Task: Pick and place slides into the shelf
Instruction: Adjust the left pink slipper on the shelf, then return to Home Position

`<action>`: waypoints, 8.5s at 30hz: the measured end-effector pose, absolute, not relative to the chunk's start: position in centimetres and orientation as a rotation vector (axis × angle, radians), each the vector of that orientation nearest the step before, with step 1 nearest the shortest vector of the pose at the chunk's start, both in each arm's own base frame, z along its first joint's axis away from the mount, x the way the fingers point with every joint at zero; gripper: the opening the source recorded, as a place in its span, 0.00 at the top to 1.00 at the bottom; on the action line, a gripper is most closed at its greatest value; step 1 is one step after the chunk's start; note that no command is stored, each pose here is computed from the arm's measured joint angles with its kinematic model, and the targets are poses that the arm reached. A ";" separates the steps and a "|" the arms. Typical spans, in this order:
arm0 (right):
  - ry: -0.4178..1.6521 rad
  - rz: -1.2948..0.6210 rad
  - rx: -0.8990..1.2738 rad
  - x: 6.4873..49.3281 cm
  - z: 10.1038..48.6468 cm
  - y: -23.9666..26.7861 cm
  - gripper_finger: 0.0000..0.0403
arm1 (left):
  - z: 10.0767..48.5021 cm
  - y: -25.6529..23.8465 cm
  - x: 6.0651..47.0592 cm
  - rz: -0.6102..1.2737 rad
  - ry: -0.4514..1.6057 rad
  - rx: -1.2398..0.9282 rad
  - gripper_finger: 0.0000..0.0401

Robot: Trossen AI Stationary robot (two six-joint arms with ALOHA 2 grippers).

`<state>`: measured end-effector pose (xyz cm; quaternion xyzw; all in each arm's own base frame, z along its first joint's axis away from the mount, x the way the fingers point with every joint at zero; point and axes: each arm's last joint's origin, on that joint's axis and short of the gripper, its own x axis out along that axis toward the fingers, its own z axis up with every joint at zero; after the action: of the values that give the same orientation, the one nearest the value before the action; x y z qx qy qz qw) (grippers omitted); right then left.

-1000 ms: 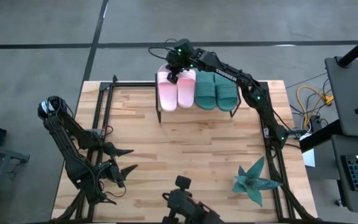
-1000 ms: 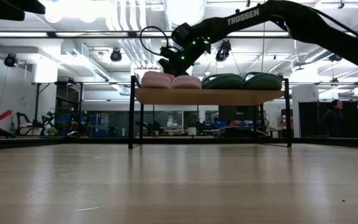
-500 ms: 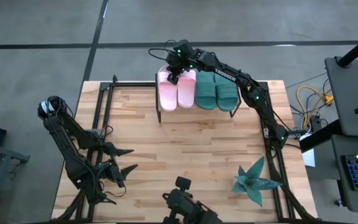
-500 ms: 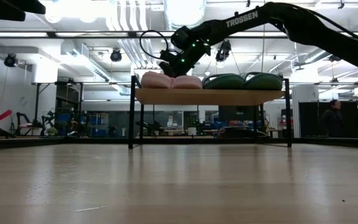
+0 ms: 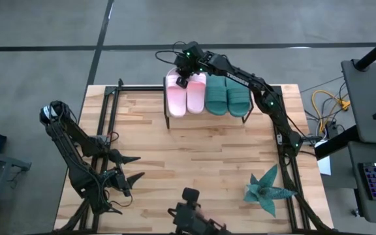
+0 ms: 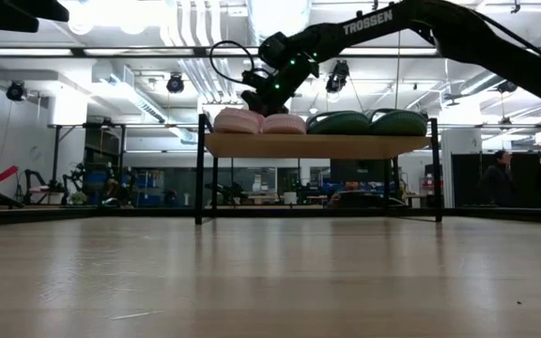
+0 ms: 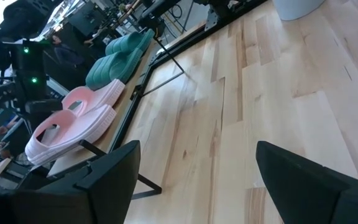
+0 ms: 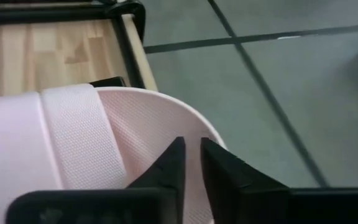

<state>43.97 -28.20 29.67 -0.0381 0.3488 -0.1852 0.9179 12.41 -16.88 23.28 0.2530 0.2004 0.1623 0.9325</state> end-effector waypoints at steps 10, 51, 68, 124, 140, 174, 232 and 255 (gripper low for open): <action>0.717 -0.453 -0.209 44.3 31.4 -26.7 0.67 | 23.3 -16.9 12.4 0.333 0.410 0.519 0.24; 0.848 -0.134 -0.128 47.5 27.2 -21.3 0.98 | 23.3 -16.9 12.4 0.332 0.409 0.516 0.24; 0.747 -0.147 -0.164 45.8 33.1 -18.6 0.88 | 23.3 -16.9 12.4 0.332 0.410 0.517 0.24; 0.237 -0.338 -0.353 19.6 30.5 8.3 0.97 | 35.1 0.2 20.0 0.207 0.135 0.307 0.51; 0.261 -0.329 -0.344 19.4 28.7 8.3 0.97 | 27.6 0.2 12.6 0.130 0.090 0.208 1.00; -0.014 -0.051 -0.175 13.3 19.6 2.7 0.98 | 20.1 0.0 8.9 0.049 -0.012 0.141 1.00; 0.062 -0.058 -0.052 9.1 17.3 1.5 0.98 | 16.8 0.0 9.9 0.049 0.001 0.111 1.00; 0.068 -0.055 -0.106 9.2 17.3 1.5 0.98 | 16.7 0.0 9.9 0.049 0.007 0.112 1.00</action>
<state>9.16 1.48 17.30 -0.0529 0.0339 -0.0277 0.9976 9.93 -0.04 16.69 0.0560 0.0033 0.0246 0.9981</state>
